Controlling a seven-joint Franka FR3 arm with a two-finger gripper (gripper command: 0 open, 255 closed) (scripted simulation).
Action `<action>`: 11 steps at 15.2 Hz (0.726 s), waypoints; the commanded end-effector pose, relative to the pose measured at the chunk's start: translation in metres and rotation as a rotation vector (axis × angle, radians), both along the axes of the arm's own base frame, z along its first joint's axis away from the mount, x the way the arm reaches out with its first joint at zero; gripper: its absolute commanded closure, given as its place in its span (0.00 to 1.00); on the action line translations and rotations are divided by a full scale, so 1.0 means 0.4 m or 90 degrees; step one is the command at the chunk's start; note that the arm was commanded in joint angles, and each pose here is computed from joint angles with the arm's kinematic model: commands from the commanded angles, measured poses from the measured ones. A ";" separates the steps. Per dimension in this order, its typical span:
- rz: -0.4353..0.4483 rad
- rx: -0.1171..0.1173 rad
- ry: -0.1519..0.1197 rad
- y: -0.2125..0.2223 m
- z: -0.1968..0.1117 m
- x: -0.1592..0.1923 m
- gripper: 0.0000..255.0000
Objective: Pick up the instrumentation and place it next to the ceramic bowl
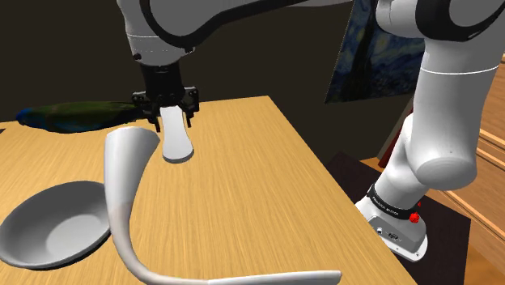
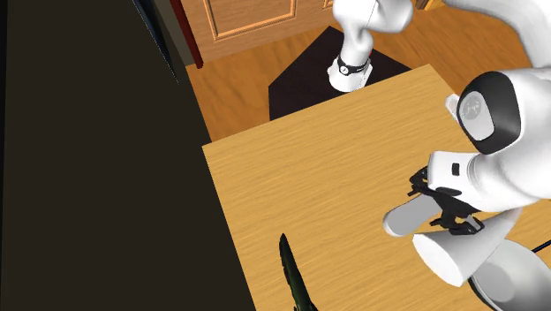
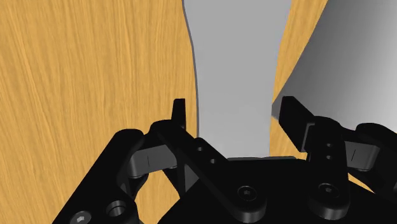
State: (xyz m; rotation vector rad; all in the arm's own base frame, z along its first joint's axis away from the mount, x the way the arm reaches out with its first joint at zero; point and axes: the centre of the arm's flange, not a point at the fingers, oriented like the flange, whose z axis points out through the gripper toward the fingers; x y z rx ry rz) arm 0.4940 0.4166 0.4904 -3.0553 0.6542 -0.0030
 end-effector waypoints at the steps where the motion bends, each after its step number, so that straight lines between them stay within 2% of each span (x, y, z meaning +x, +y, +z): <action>1: 0.004 0.002 0.004 0.070 -0.007 -0.046 1.00; 6: 0.004 0.002 0.004 0.212 -0.006 -0.128 1.00; 11: 0.004 0.002 0.004 0.212 -0.072 -0.128 1.00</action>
